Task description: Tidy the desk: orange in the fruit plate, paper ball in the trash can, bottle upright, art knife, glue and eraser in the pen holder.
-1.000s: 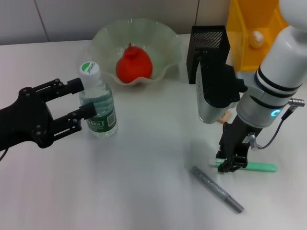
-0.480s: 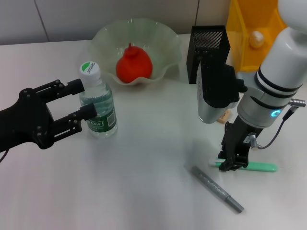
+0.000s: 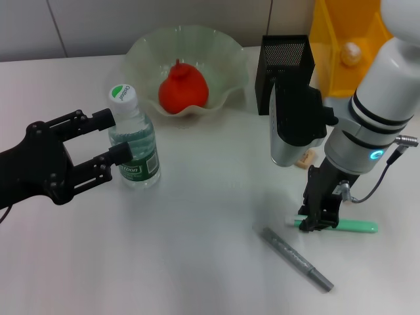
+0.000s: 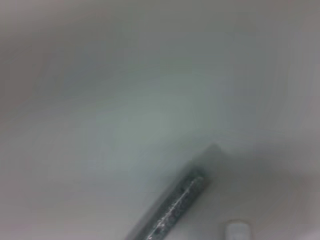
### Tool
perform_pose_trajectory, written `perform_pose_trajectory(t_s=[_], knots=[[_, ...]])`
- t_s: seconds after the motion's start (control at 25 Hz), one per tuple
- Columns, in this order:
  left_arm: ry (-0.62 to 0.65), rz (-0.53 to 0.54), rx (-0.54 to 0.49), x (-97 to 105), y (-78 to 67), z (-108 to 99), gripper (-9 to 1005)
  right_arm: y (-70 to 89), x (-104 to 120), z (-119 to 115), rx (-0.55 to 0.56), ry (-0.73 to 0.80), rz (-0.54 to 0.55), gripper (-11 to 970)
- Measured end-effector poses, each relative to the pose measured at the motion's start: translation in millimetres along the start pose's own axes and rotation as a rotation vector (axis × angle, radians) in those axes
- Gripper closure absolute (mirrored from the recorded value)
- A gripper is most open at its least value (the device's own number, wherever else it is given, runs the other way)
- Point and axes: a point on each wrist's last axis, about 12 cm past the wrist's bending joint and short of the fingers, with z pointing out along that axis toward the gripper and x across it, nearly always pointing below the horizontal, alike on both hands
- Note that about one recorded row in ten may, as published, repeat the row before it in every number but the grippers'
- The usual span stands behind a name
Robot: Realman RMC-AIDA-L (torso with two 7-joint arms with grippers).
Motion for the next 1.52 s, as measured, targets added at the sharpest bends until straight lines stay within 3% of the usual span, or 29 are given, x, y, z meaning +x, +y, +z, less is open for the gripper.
perform_pose_trajectory(t_s=[0.12,0.92,1.24,1.52], knots=[[0.000,0.000,0.000,0,0.0,0,370,-0.5,0,0,0.009,-0.002,0.012,772],[-0.008,0.001,0.004,-1,-0.2,1,370,6.3,10,-19,0.101,-0.081,0.072,768],[-0.010,-0.003,0.002,0,-1.9,-1,370,14.6,18,-42,0.195,-0.232,0.109,762],[-0.011,-0.006,0.001,1,-2.7,-2,370,7.3,27,-60,0.290,-0.476,0.220,756]])
